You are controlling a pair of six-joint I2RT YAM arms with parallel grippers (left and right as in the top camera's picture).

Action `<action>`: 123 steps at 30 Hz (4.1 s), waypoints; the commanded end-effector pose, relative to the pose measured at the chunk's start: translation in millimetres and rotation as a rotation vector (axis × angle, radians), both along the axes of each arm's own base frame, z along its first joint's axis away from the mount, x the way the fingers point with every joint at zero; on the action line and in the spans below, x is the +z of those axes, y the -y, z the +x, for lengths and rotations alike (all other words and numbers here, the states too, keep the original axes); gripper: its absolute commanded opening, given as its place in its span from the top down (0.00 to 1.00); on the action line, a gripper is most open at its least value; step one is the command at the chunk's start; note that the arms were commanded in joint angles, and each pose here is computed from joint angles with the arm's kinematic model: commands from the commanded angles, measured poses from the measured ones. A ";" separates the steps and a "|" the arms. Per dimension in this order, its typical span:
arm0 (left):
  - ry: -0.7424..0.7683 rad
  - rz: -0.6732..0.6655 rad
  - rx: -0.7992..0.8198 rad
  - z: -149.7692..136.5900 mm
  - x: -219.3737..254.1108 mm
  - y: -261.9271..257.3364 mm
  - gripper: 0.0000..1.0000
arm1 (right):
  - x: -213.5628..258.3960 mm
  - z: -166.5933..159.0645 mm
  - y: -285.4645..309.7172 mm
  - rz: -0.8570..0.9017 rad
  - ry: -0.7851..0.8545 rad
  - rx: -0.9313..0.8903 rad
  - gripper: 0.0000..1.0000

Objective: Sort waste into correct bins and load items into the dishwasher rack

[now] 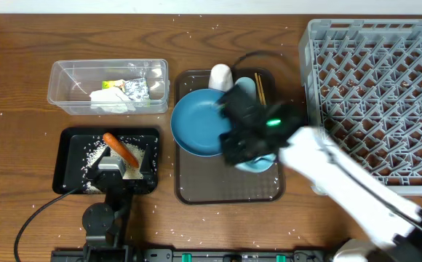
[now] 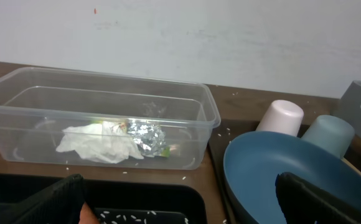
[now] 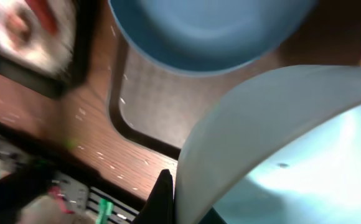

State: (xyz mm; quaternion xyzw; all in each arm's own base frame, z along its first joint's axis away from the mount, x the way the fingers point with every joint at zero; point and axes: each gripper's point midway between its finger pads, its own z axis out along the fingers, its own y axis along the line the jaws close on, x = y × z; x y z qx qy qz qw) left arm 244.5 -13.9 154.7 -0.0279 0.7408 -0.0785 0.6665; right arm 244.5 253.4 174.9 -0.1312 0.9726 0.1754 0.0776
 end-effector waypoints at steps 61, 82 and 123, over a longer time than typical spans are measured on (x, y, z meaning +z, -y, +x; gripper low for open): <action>-0.044 0.005 -0.012 -0.8 -15.4 2.2 0.02 | -12.0 254.2 357.2 0.770 0.476 -0.526 0.99; -0.044 0.005 -0.012 -0.8 -15.4 2.2 0.02 | 4.7 180.4 437.4 0.245 0.369 -0.998 0.58; -0.044 0.005 -0.012 -0.8 -15.4 2.3 0.02 | -73.5 76.6 -48.6 -0.016 0.247 0.459 0.02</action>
